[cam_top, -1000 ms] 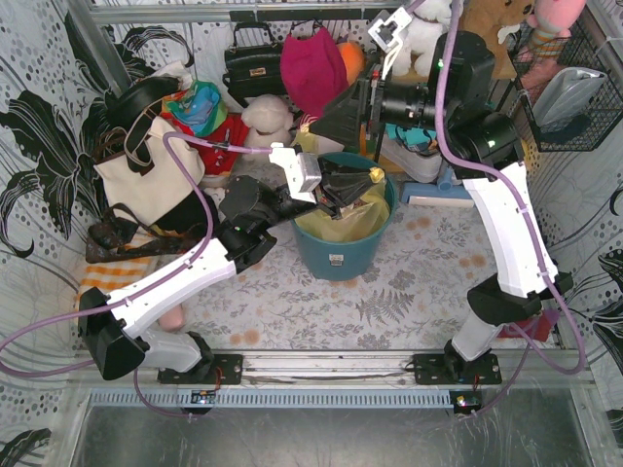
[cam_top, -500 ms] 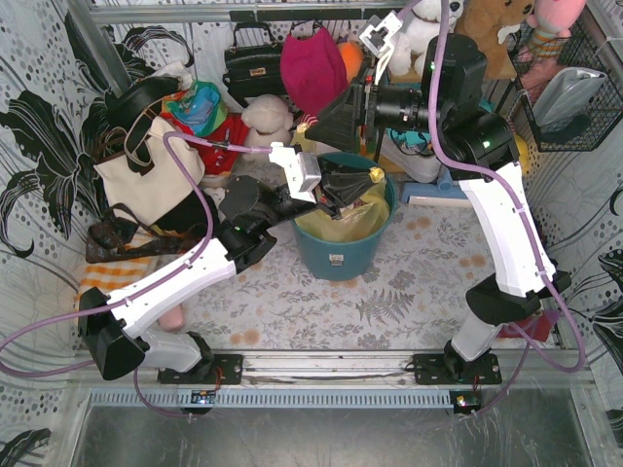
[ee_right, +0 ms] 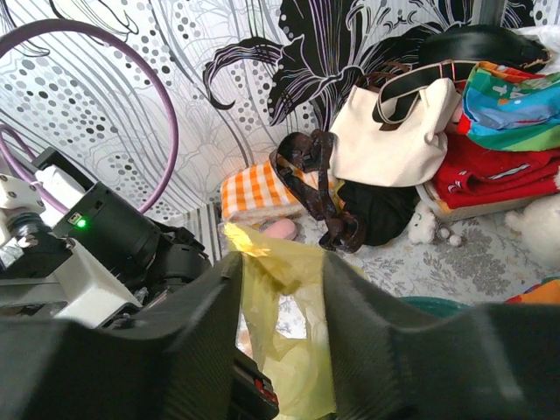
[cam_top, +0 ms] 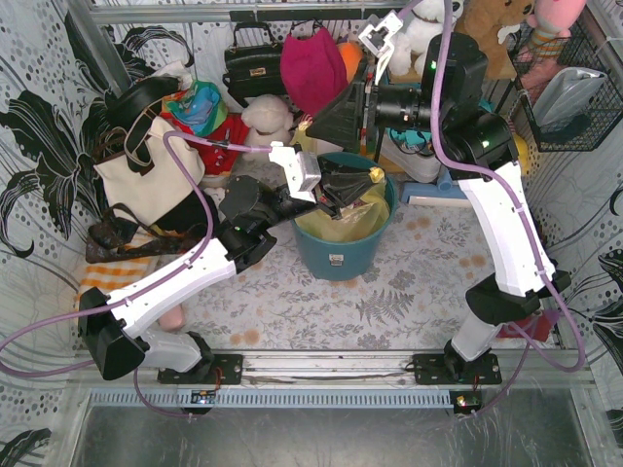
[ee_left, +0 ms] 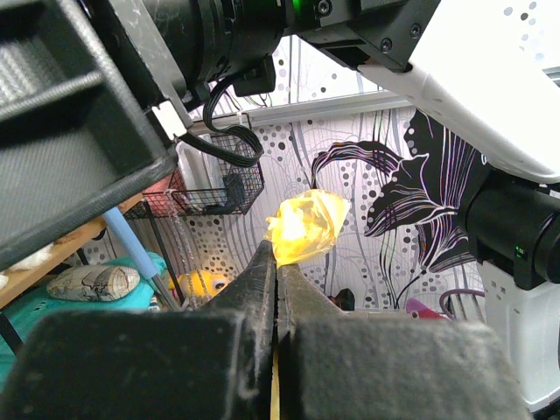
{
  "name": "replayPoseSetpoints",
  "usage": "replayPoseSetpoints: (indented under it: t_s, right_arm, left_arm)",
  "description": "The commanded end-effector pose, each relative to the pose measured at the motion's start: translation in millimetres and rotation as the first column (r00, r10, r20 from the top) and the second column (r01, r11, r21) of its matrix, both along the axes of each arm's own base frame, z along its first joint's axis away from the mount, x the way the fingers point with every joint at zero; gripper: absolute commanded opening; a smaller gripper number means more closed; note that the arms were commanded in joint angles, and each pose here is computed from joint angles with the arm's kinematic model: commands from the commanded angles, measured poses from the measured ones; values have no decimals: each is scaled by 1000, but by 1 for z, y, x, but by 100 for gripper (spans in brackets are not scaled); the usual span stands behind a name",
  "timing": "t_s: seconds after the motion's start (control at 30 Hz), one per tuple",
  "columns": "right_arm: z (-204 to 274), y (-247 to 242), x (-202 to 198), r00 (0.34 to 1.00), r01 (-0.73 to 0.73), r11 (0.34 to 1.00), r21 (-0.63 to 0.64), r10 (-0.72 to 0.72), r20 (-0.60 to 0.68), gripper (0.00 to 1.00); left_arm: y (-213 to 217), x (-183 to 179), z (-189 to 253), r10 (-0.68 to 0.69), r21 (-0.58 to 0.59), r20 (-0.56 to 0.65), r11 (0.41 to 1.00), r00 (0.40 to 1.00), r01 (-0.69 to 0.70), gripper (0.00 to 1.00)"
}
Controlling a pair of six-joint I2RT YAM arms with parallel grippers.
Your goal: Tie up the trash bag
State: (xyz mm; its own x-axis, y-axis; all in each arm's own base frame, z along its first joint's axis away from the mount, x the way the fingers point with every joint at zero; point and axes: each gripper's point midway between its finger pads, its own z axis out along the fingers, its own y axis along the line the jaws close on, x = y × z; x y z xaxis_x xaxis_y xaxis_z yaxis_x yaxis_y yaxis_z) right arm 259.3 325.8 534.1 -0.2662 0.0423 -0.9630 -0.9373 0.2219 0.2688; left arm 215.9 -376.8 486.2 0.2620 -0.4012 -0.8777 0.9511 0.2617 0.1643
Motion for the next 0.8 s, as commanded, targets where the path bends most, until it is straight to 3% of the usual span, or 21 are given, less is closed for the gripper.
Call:
replayPoseSetpoints:
  t_s: [0.0, 0.17, 0.2, 0.4, 0.77]
  right_arm:
    - [0, 7, -1, 999, -33, 999, 8, 33, 5, 37]
    - [7, 4, 5, 1000, 16, 1000, 23, -16, 11, 3]
    - [9, 3, 9, 999, 46, 999, 29, -46, 9, 0]
    - [23, -12, 45, 958, 285, 955, 85, -285, -16, 0]
    - [23, -28, 55, 914, 407, 910, 83, -404, -51, 0]
  left_arm:
    - [8, -5, 19, 7, -57, 31, 998, 999, -5, 0]
    - [9, -5, 20, 10, -60, 31, 998, 999, -8, 0]
    - [10, -5, 21, 15, -64, 30, 998, 999, -13, 0]
    - [18, 5, 34, 85, -116, 23, 990, 996, -82, 0]
    - [23, 21, 56, 180, -163, 48, 972, 982, -170, 0]
